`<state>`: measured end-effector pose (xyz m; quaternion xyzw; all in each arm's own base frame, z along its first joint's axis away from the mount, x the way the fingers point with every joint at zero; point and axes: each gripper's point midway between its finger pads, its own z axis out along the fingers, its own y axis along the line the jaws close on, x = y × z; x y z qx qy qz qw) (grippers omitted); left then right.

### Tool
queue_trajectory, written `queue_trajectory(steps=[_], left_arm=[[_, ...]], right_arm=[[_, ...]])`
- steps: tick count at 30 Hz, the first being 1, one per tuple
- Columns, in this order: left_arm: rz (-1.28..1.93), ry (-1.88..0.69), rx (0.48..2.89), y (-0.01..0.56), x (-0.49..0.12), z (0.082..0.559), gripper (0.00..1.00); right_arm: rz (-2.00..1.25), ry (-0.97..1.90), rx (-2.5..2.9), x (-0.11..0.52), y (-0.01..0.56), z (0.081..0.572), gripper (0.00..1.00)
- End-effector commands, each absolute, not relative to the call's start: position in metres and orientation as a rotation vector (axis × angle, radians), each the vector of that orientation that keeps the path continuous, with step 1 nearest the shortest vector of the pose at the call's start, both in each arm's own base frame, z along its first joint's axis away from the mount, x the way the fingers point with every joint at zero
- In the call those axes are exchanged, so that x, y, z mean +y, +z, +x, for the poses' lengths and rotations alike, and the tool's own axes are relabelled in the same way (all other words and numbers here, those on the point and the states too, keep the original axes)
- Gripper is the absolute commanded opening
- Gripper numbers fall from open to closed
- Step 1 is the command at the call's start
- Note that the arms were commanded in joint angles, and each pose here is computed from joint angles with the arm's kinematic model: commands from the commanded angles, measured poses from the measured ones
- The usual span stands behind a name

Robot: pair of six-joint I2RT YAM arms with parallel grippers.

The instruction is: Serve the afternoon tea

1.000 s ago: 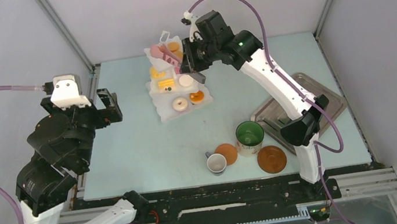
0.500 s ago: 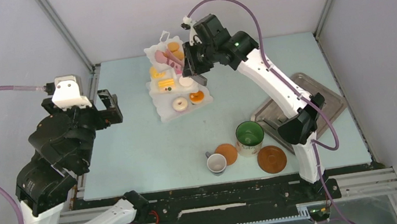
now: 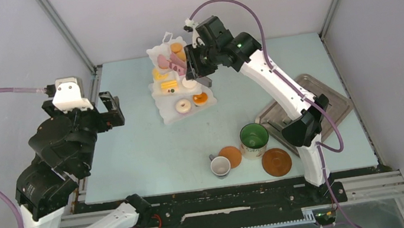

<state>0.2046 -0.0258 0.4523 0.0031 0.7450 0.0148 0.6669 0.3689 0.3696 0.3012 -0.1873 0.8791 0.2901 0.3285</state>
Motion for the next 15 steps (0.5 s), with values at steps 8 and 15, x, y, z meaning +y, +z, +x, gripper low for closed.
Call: queue_trajectory(steps=[8, 15], left_arm=[[-0.007, 0.016, 1.671, 0.461, -0.029, 0.207, 0.98], [0.017, -0.018, 1.689, 0.454, -0.038, 0.209, 0.98]], right_arm=[[-0.495, 0.778, 2.163, 0.364, 0.350, 0.368, 0.35], [-0.539, 0.727, 2.136, 0.324, 0.377, 0.322, 0.31]])
